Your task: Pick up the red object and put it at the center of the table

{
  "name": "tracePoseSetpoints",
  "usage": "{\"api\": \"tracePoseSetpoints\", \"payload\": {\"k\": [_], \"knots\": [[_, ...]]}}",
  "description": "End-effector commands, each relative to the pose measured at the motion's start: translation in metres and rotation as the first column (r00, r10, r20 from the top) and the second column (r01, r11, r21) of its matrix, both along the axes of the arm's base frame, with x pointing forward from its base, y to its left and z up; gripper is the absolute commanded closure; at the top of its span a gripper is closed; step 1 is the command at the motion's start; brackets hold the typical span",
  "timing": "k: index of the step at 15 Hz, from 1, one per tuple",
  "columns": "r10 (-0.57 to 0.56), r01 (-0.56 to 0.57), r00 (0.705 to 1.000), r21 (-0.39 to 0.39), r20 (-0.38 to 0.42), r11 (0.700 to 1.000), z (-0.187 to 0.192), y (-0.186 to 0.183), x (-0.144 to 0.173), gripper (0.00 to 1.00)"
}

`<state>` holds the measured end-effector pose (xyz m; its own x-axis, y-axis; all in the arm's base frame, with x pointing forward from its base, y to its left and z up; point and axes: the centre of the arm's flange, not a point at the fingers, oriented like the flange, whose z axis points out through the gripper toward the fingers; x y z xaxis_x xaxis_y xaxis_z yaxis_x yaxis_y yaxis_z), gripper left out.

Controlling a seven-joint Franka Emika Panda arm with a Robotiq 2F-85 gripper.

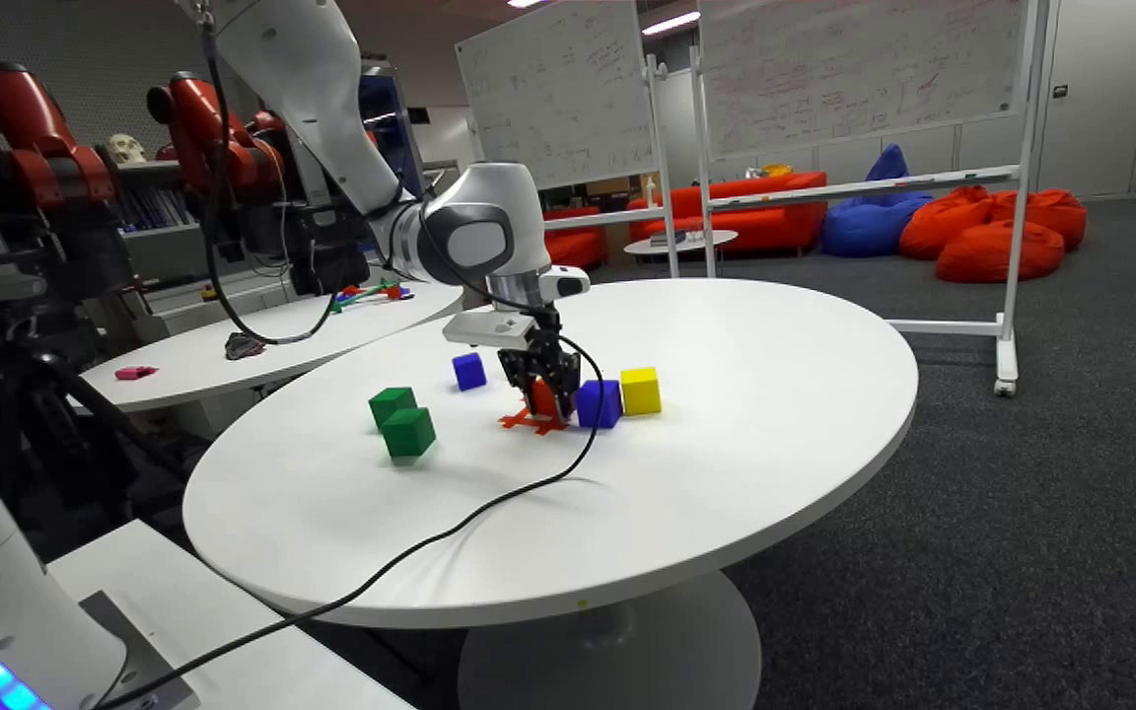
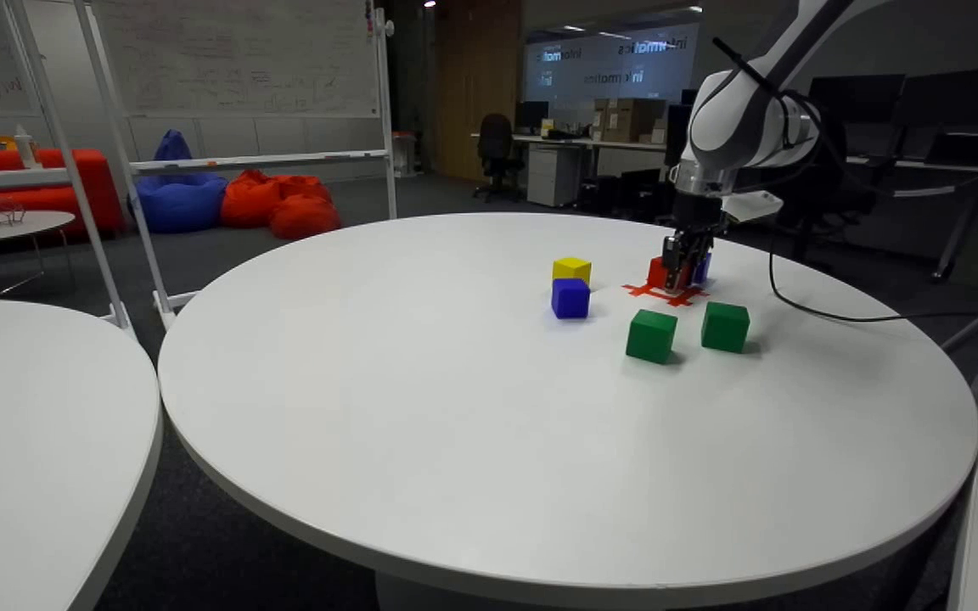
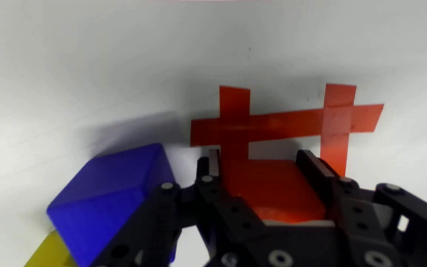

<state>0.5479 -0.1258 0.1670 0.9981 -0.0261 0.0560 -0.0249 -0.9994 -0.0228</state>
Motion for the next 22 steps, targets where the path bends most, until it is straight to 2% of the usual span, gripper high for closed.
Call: {"api": "tracePoseSetpoints", "payload": {"k": [1, 3, 4, 5, 7, 8, 9, 11, 12, 22], "knots": [[0.023, -0.022, 0.999, 0.023, -0.036, 1.000, -0.037, 0.008, -0.029, 0.68], [0.030, -0.030, 0.999, 0.015, -0.033, 0.999, -0.039, 0.010, -0.032, 0.68], [0.031, -0.030, 0.999, 0.020, -0.027, 0.999, -0.040, 0.011, -0.032, 0.39], [0.043, -0.043, 0.999, 0.017, -0.027, 0.999, -0.040, 0.012, -0.034, 0.16], [0.038, -0.038, 0.999, 0.015, -0.032, 0.999, -0.042, 0.011, -0.035, 0.12], [0.020, -0.020, 1.000, 0.003, -0.011, 1.000, -0.015, 0.008, -0.015, 0.04], [0.021, -0.021, 1.000, 0.004, -0.018, 1.000, -0.018, 0.009, -0.017, 0.22], [0.022, -0.022, 1.000, 0.002, -0.009, 1.000, -0.014, 0.008, -0.014, 0.07], [0.022, -0.022, 1.000, 0.001, -0.005, 1.000, -0.013, 0.008, -0.013, 0.04], [0.022, -0.022, 1.000, 0.001, -0.003, 1.000, -0.011, 0.008, -0.012, 0.04]]}}
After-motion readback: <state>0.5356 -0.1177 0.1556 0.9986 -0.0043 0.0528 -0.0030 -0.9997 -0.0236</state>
